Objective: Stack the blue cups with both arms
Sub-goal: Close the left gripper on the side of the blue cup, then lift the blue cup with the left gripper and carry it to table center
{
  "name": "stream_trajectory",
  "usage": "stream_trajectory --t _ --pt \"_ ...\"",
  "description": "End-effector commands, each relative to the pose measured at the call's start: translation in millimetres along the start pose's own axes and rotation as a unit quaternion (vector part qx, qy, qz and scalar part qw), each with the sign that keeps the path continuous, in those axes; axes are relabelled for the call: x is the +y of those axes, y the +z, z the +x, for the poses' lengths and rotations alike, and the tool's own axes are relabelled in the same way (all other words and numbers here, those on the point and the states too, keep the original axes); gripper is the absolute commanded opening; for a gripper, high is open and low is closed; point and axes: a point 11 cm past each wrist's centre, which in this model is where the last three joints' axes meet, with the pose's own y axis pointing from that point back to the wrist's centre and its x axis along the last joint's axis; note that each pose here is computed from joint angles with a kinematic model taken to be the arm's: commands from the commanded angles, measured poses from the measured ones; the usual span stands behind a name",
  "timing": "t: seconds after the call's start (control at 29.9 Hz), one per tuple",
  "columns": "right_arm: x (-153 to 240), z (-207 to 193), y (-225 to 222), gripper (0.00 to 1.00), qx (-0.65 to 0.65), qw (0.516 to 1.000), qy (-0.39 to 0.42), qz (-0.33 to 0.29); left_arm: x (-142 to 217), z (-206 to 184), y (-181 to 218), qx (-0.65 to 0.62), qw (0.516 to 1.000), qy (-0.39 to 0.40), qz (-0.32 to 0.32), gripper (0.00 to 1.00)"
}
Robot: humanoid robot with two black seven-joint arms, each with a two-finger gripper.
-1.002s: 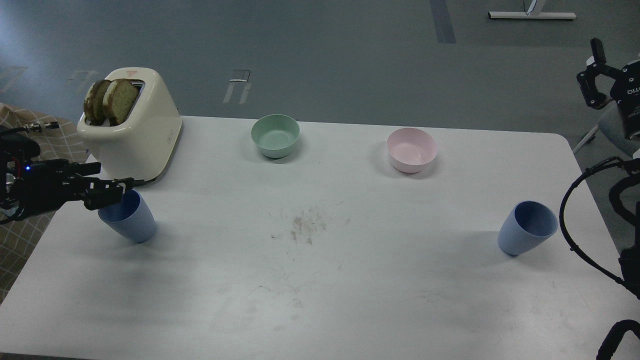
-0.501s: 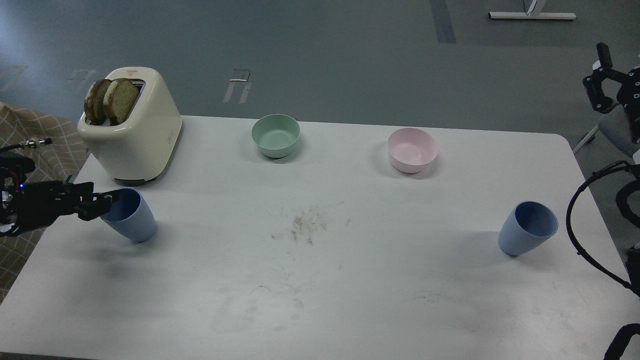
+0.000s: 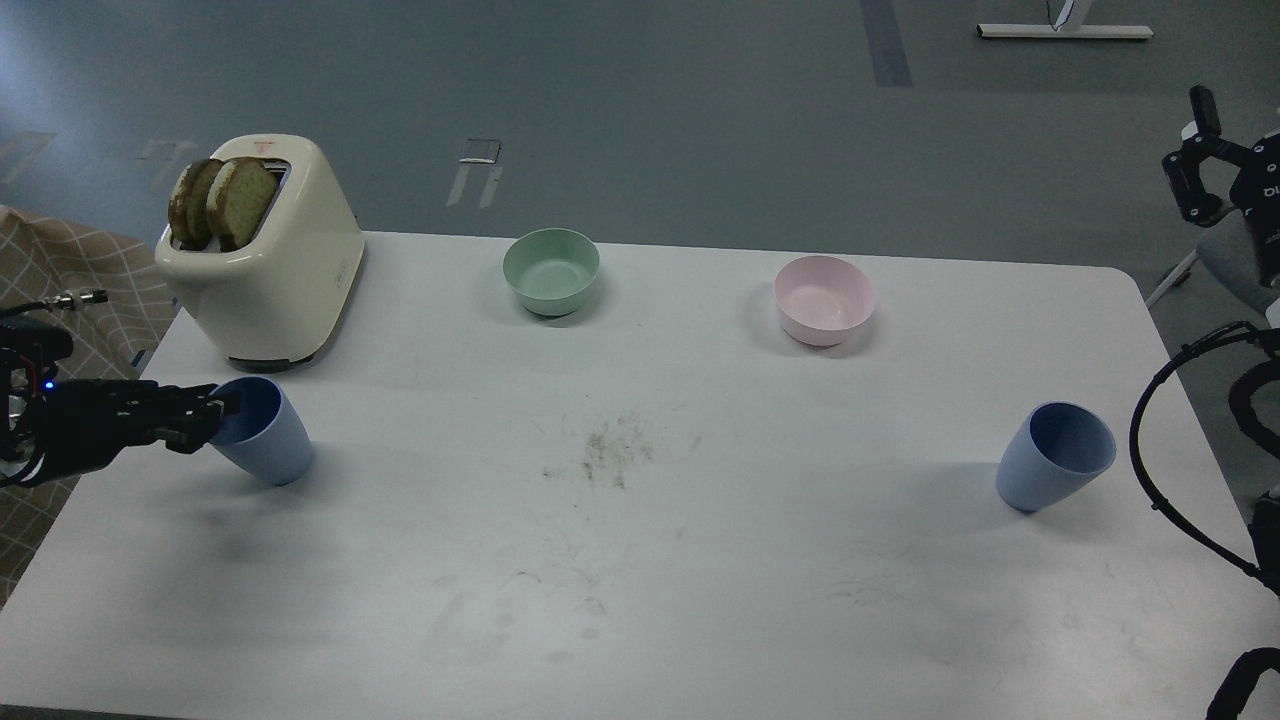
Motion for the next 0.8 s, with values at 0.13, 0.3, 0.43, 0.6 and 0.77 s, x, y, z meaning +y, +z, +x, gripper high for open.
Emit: stream_trajectory --t 0.13,0.3,0.43,0.6,0.77 --pt "0 0 2 1.00 -0.002 1.000 0.001 -0.001 -5 -7 -5 0.014 1.000 -0.001 0.006 0.16" --pt "1 2 3 1.00 -0.003 1.000 0.003 -0.002 -6 1 0 0.009 1.000 0.008 -0.003 0.03" --pt "1 2 3 1.00 -0.002 1.000 0.003 -0.002 -6 19 13 -0.009 1.000 0.020 -0.021 0.02" --pt "6 7 3 1.00 0.001 1.000 0.009 -0.006 -5 82 48 -0.043 0.996 0.041 -0.064 0.02" --pt "13 12 5 1.00 0.002 1.000 0.017 -0.010 -14 134 129 -0.107 0.979 0.064 -0.158 0.03"
